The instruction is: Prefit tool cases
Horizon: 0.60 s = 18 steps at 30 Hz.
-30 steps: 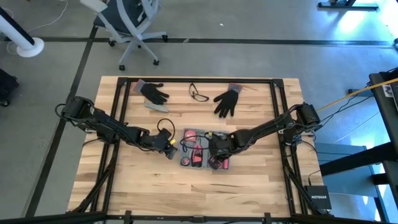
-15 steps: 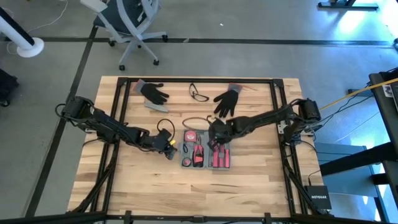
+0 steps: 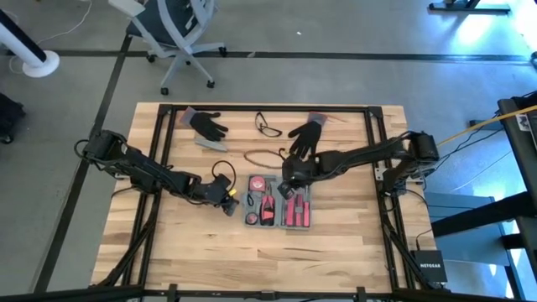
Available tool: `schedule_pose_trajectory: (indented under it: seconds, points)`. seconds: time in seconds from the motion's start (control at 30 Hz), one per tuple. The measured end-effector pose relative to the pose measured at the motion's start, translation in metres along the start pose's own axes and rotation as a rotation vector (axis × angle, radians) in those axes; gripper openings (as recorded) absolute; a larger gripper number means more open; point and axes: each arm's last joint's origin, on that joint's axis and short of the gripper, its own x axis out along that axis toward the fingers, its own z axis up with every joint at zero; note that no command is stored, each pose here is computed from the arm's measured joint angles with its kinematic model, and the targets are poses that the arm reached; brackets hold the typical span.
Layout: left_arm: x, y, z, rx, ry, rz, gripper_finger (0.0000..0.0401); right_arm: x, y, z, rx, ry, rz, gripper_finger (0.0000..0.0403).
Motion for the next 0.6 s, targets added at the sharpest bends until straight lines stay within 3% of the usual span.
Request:
schedule_pose_trajectory:
  seconds: [0.13, 0.27, 0.4, 0.5, 0.6]
  points:
    - [0.0, 0.001, 0.002, 0.001, -0.025, 0.012, 0.0, -0.01, 0.018, 0.006, -0.016, 0.012, 0.234, 0.0001]
    - [0.0, 0.001, 0.001, 0.008, -0.03, 0.018, 0.0, -0.008, 0.036, 0.01, -0.125, 0.02, 0.466, 0.0006]
    - [0.001, 0.003, -0.007, 0.058, 0.005, 0.043, 0.0, 0.011, 0.037, 0.007, -0.287, 0.05, 0.502, 0.0052]
    - [-0.002, 0.002, -0.016, 0.095, 0.044, 0.044, 0.0, 0.019, 0.036, 0.005, -0.412, 0.054, 0.501, 0.0114]
    - [-0.006, -0.003, -0.033, 0.188, 0.095, 0.015, 0.0, 0.029, 0.034, 0.004, -0.45, 0.073, 0.489, 0.0178]
